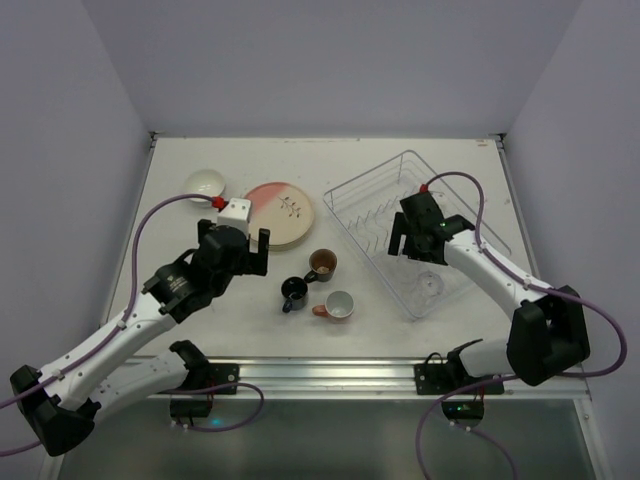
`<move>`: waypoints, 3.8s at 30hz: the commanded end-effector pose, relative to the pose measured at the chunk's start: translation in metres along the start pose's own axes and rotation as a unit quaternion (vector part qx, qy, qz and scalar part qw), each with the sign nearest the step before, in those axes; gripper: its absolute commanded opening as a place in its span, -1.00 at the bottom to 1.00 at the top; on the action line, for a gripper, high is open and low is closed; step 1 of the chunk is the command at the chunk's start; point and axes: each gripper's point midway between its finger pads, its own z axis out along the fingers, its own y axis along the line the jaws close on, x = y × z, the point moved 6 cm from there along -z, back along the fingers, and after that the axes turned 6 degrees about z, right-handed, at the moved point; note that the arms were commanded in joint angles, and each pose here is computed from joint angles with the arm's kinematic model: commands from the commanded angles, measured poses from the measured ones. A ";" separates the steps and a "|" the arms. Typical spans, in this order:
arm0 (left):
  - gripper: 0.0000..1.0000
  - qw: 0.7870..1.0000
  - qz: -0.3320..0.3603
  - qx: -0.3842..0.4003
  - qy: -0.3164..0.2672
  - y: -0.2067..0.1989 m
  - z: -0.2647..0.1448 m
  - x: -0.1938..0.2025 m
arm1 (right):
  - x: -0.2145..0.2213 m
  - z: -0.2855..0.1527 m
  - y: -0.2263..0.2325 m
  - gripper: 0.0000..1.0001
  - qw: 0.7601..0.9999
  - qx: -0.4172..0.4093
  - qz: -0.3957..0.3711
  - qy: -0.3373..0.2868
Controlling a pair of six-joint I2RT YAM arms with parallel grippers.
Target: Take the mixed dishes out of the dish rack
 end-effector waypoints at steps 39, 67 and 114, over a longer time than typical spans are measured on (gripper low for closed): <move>1.00 0.999 0.008 0.034 -0.018 -0.006 -0.001 -0.006 | -0.017 0.005 0.021 0.12 0.999 -0.011 -0.030 -0.020; 1.00 0.999 -0.017 0.004 -0.042 0.005 -0.010 -0.014 | -0.036 -0.054 0.015 -1.00 0.988 -0.099 -0.060 -0.098; -0.48 0.625 -0.164 0.703 -0.297 -0.189 -0.152 -0.116 | 0.013 -0.278 0.029 -1.00 0.632 -0.704 -0.161 -0.281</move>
